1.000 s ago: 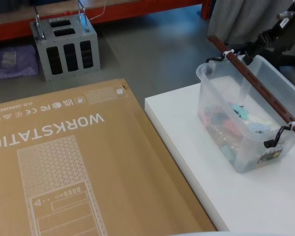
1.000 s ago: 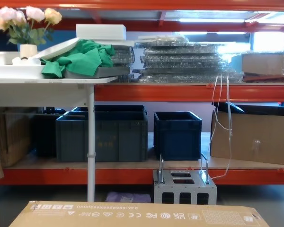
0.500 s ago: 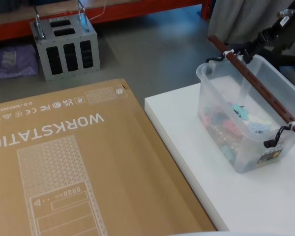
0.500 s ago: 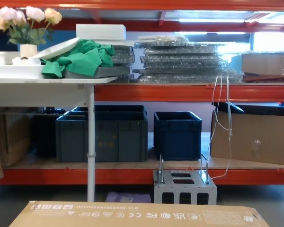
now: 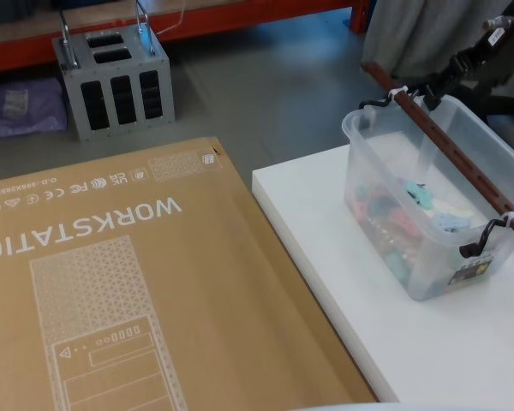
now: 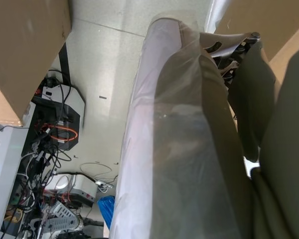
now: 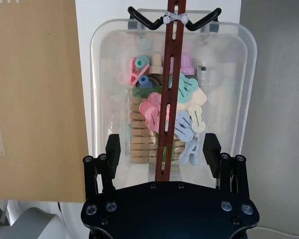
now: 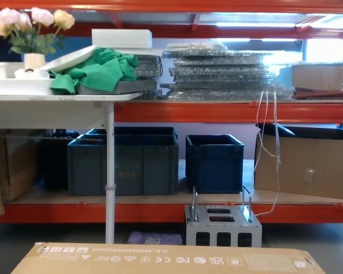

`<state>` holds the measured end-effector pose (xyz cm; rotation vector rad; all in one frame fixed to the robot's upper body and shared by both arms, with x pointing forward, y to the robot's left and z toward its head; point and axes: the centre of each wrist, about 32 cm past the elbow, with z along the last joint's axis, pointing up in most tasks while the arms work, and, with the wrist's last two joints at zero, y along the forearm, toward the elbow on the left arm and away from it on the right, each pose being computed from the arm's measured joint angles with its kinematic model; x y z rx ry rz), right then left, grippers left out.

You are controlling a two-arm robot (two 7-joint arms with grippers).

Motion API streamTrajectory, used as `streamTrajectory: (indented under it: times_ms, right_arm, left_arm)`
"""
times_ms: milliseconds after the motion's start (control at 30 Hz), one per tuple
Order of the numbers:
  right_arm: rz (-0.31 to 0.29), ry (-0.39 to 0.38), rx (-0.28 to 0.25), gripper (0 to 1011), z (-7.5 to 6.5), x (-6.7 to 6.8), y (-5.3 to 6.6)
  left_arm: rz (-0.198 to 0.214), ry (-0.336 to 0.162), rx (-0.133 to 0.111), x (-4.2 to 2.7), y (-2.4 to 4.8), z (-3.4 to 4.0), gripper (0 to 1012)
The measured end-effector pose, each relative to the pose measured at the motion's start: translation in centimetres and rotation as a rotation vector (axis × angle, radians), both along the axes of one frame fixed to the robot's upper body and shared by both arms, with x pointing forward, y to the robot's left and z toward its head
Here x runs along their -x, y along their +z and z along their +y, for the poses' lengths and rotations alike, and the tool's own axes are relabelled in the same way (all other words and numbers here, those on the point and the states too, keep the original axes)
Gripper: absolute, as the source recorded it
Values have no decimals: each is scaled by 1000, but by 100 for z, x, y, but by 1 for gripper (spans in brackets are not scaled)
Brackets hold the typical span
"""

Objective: Use one hand to grasp the basket and place it at the designated location.

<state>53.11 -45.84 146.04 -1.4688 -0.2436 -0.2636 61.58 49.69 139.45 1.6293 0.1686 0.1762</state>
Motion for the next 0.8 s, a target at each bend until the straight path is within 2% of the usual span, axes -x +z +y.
streamTrajectory:
  times_ms: [800]
  right_arm:
    - [0,-1,0,1001,-2,-1,-1]
  left_arm:
    - [0,0,0,0,0,0,0]
